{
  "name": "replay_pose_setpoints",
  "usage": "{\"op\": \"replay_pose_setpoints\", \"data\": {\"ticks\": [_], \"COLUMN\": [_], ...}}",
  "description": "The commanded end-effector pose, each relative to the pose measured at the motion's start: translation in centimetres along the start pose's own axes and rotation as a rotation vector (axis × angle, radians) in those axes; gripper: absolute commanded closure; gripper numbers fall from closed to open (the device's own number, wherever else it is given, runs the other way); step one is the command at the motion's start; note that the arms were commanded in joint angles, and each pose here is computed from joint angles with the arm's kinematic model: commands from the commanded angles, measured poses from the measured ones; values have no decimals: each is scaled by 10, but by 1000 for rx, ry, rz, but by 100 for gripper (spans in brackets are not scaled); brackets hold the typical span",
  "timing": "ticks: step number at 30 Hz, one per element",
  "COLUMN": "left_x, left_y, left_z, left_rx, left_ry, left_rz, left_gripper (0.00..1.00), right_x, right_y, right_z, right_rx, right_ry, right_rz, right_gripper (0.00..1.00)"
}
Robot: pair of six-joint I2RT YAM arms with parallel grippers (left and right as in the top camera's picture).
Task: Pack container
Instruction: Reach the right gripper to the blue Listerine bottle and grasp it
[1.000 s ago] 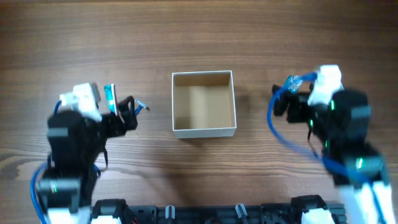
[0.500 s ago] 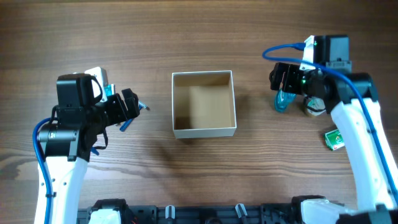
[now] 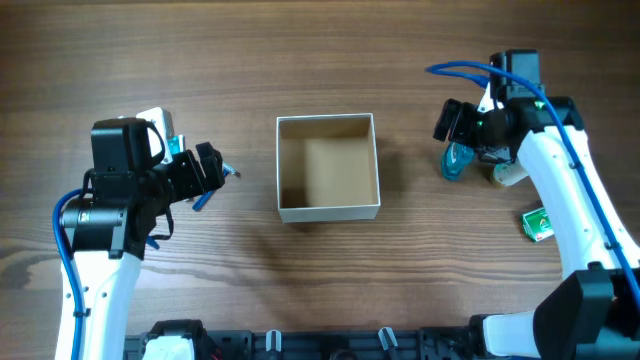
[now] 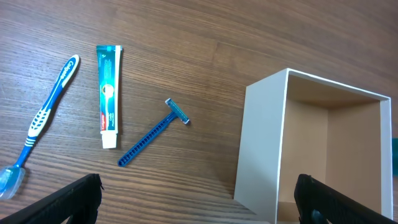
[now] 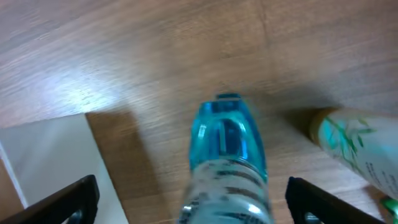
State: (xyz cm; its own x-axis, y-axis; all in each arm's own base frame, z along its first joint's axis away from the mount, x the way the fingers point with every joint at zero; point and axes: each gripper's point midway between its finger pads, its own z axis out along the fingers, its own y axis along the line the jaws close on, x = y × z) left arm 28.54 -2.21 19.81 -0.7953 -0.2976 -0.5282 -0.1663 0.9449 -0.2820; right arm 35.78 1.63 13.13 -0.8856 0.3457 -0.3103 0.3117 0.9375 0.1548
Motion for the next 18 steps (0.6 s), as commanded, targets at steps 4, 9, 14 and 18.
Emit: {"op": "replay_pose_setpoints", "data": {"ticks": [4,9,14,18], "left_x": [-3,-2,-2,-2], "left_y": [-9,-9,-9,-9], "left_z": [-4,-4,-4,-4], "left_rx": [39,38,39,38], "left_ry": [0,2,2,2], "left_rz": [-6,-7,-6,-6], "left_gripper": [0,0,0,0], "right_x": [1,2,5,4], "right_y": [-30,-31,-31,-30], "right_z": [6,13,20,22], "right_rx": [161,166,172,164], "right_ry": [-23,-12,11,12], "right_rz": [143,139,138,124], "right_gripper": [9,8,8,17]}}
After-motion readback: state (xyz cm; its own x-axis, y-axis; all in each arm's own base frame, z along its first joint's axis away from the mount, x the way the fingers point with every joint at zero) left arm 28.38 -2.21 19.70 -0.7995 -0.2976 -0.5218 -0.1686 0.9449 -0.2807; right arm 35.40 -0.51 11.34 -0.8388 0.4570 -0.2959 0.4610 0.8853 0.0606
